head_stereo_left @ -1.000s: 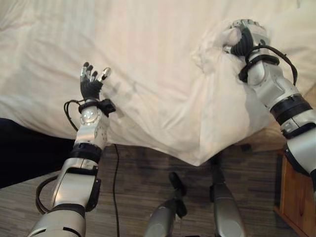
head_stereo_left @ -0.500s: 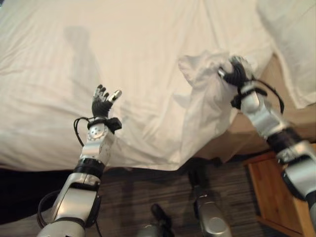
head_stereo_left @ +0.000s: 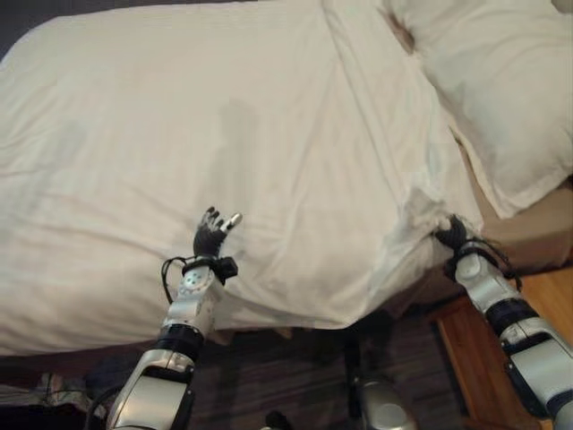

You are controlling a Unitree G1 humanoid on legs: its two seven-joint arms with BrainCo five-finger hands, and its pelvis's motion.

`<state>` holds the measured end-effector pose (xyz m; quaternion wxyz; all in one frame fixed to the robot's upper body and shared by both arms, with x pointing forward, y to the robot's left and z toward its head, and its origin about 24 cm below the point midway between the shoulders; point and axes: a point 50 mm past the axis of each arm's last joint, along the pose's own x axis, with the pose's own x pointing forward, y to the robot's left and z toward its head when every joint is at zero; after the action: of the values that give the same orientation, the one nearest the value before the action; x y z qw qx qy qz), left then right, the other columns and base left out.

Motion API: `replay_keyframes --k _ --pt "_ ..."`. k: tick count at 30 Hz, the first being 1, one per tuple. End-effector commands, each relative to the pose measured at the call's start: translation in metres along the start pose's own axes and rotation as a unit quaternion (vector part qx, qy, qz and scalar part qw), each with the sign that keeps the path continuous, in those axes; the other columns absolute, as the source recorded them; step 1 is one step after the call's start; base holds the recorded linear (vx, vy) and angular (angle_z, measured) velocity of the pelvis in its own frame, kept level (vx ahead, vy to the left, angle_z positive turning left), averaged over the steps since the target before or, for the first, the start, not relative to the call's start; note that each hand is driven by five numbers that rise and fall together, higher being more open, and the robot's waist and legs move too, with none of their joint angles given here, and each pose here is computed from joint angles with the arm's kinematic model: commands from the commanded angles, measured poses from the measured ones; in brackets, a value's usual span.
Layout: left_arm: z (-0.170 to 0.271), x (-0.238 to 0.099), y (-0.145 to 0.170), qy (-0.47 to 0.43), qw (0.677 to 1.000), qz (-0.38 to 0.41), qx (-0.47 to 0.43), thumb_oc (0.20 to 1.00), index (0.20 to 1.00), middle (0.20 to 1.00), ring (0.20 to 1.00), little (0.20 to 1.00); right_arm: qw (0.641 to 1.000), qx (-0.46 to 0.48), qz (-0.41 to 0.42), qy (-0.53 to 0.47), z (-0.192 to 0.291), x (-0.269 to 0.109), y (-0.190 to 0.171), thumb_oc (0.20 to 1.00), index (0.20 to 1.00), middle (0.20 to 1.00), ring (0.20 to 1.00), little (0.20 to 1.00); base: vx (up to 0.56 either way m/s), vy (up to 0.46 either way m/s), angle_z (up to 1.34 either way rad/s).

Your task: Making the bed.

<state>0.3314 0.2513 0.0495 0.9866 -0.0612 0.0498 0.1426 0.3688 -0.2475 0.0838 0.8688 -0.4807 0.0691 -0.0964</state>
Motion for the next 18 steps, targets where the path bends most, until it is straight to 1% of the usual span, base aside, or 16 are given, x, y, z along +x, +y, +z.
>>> replay_keyframes --k 1,4,5,8,10,11,12,13,14,16,18 --pt "0.031 0.013 -0.009 -0.060 0.998 -0.006 0.017 1.000 1.000 1.000 1.000 1.000 0.994 -0.068 -0.080 -0.033 0.020 0.019 -0.064 0.200 0.200 0.200 0.200 0.200 -0.21 -0.237 -0.53" --pt "0.049 0.017 -0.008 -0.089 0.996 -0.005 0.016 1.000 1.000 1.000 1.000 1.000 0.981 -0.127 -0.123 -0.084 0.054 0.026 -0.103 0.200 0.200 0.200 0.200 0.200 -0.32 -0.322 -0.34" --pt "0.059 0.018 -0.010 -0.106 0.994 -0.008 0.007 1.000 1.000 1.000 1.000 1.000 0.971 -0.165 -0.142 -0.103 0.065 0.026 -0.122 0.200 0.200 0.200 0.200 0.200 -0.27 -0.296 -0.35" --pt "0.062 0.018 -0.009 -0.112 0.994 -0.004 -0.002 1.000 1.000 1.000 1.000 1.000 0.968 -0.179 -0.144 -0.104 0.059 0.024 -0.124 0.200 0.200 0.200 0.200 0.200 -0.14 -0.239 -0.19" --pt "0.053 0.015 -0.007 -0.099 0.995 -0.001 -0.010 1.000 1.000 1.000 1.000 1.000 0.974 -0.162 -0.117 -0.103 0.052 0.021 -0.106 0.200 0.200 0.200 0.200 0.200 -0.10 -0.254 -0.30" --pt "0.044 0.011 -0.001 -0.089 0.996 0.009 -0.011 1.000 1.000 1.000 1.000 1.000 0.980 -0.141 -0.093 -0.101 0.041 0.016 -0.088 0.671 0.671 0.671 0.671 0.671 -0.06 -0.195 -0.11" --pt "0.043 0.011 0.000 -0.088 0.996 0.009 -0.010 1.000 1.000 1.000 1.000 1.000 0.981 -0.140 -0.092 -0.100 0.040 0.015 -0.087 0.671 0.671 0.671 0.671 0.671 -0.04 -0.203 0.03" --pt "0.035 0.007 0.006 -0.079 0.997 0.017 -0.010 1.000 1.000 1.000 1.000 1.000 0.984 -0.131 -0.075 -0.097 0.031 0.011 -0.072 1.000 1.000 1.000 1.000 1.000 0.01 -0.137 -0.05" --pt "0.024 0.000 0.013 -0.067 0.997 0.023 -0.009 1.000 1.000 1.000 1.000 1.000 0.986 -0.122 -0.060 -0.094 0.020 0.004 -0.059 1.000 1.000 1.000 1.000 1.000 0.01 -0.174 -0.28" --pt "0.010 -0.008 0.021 -0.053 0.998 0.036 -0.015 1.000 1.000 1.000 1.000 1.000 0.989 -0.115 -0.051 -0.076 0.001 -0.006 -0.047 1.000 1.000 1.000 1.000 1.000 -0.08 -0.165 -0.29" --pt "0.005 -0.012 0.024 -0.049 0.998 0.038 -0.018 1.000 1.000 1.000 1.000 1.000 0.988 -0.125 -0.047 -0.073 -0.007 -0.010 -0.045 1.000 1.000 1.000 1.000 1.000 -0.08 -0.114 -0.17"
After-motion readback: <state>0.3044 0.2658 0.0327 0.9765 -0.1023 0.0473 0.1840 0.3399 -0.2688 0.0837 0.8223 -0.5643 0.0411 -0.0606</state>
